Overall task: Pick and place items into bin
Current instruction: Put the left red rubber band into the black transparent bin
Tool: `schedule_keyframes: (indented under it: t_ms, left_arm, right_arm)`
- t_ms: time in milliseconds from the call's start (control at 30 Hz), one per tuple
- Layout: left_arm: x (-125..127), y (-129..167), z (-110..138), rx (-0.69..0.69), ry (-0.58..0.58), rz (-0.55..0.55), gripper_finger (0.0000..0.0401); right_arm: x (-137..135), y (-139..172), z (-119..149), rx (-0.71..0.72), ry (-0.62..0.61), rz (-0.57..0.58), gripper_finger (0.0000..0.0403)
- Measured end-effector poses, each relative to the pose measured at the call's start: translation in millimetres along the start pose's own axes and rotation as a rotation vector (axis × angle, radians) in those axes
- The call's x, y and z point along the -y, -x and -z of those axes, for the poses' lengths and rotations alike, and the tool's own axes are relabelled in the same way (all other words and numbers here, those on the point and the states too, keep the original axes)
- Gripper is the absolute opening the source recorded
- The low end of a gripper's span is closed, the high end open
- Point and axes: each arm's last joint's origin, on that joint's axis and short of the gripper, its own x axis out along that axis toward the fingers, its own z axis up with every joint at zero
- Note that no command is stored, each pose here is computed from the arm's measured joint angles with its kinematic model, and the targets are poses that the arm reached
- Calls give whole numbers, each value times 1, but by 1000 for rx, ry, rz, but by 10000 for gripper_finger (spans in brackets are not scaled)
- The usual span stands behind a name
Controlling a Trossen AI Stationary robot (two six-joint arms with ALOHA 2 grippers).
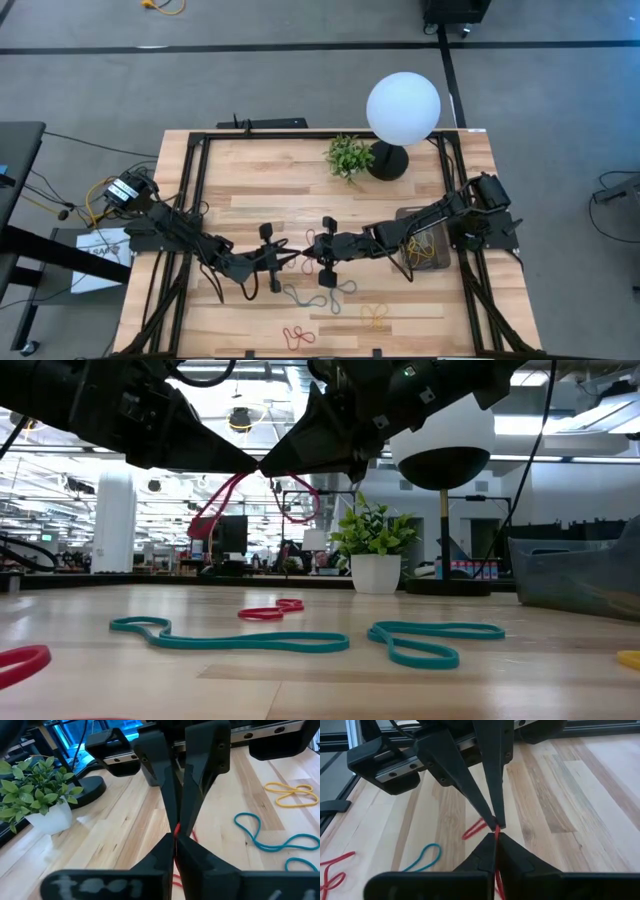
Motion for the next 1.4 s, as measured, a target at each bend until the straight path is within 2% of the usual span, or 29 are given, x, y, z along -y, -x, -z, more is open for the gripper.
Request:
schedule_keyframes:
  t_ms: [367, 533, 767, 967, 1167, 1300, 1400]
  left_arm:
    - [0, 0, 0, -3, 29, -2, 81]
    - [0, 0, 2, -19, 31, -3, 101]
    - [-1, 0, 6, -48, 28, -5, 108]
    - [-3, -2, 8, -65, 33, -15, 108]
    - [-8, -5, 11, -94, 62, -33, 108]
    - [-10, -7, 13, -118, 99, -28, 108]
    - [-10, -7, 14, -128, 111, -18, 108]
  right_arm:
    - [1, 0, 4, -36, -10, 10, 3]
    - [8, 2, 17, -157, -48, 167, 2]
    - [22, 10, 38, -368, -105, 345, 1]
    - [12, 45, 17, -485, -189, 506, 1]
    - [-13, 94, -4, -479, -228, 692, 1]
    - [-22, 124, -3, -468, -233, 780, 1]
    - [-22, 144, 3, -516, -249, 882, 1]
